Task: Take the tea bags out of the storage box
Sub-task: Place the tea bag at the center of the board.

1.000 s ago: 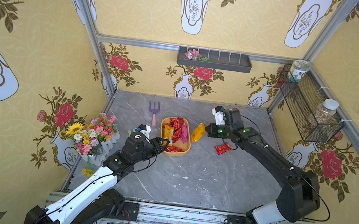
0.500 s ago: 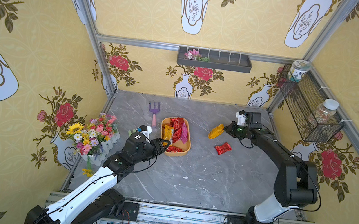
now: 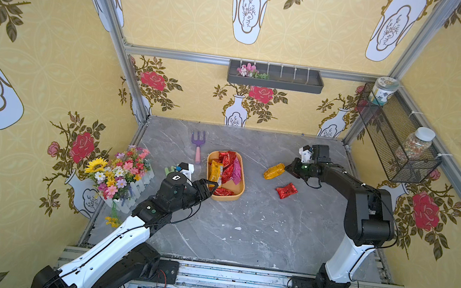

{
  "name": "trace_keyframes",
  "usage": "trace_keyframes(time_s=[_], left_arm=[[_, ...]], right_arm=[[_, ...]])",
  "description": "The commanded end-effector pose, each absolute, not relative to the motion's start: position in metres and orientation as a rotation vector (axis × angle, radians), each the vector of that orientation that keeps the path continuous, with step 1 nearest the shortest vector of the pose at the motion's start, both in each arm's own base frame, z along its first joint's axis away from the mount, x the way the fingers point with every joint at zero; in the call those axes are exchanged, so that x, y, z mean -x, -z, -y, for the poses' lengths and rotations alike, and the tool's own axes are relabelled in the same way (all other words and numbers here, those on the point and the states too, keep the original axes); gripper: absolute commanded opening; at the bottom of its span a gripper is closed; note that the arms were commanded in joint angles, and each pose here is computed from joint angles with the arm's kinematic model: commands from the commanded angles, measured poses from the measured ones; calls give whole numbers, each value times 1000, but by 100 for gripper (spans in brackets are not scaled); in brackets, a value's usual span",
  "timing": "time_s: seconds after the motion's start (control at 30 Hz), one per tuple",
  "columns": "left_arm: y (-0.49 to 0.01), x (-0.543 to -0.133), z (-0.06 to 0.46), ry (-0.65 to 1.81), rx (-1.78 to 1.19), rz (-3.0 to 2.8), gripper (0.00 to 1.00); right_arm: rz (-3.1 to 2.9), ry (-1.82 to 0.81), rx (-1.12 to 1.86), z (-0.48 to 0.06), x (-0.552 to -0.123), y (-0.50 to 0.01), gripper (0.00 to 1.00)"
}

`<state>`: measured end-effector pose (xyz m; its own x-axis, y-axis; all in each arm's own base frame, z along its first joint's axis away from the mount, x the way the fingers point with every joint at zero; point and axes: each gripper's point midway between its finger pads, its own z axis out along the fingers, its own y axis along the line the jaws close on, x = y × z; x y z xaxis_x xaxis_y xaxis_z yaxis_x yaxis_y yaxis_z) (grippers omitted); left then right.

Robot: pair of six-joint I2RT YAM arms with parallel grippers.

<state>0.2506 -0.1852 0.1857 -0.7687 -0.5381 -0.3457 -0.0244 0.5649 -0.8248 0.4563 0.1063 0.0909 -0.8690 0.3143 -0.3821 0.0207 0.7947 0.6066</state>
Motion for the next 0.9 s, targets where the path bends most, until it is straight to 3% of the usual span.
trace_keyframes(time_s=[0.0,0.17,0.33,0.53,0.7,0.87], left_arm=[[-184,-250,186,1166,438,-2217,60],[-184,-248,185,1165,440,-2212,61],[-181,-248,184,1161,447,-2217,61],[-177,-249,180,1132,468,-2226,62],[-172,-250,174,1086,498,-2235,63],[-163,-251,171,1057,525,-2252,63]], right_arm=[[-2512,-789,-231,-101,-460,-88,0],[-2558,-681,-263,-88,-453,-77,2],[-2568,-607,-281,-79,-446,-76,28],[-2558,-451,-319,-60,-441,-88,45],[-2484,-393,-253,-73,-439,-125,46],[-2431,-420,-55,-143,-433,-162,44]])
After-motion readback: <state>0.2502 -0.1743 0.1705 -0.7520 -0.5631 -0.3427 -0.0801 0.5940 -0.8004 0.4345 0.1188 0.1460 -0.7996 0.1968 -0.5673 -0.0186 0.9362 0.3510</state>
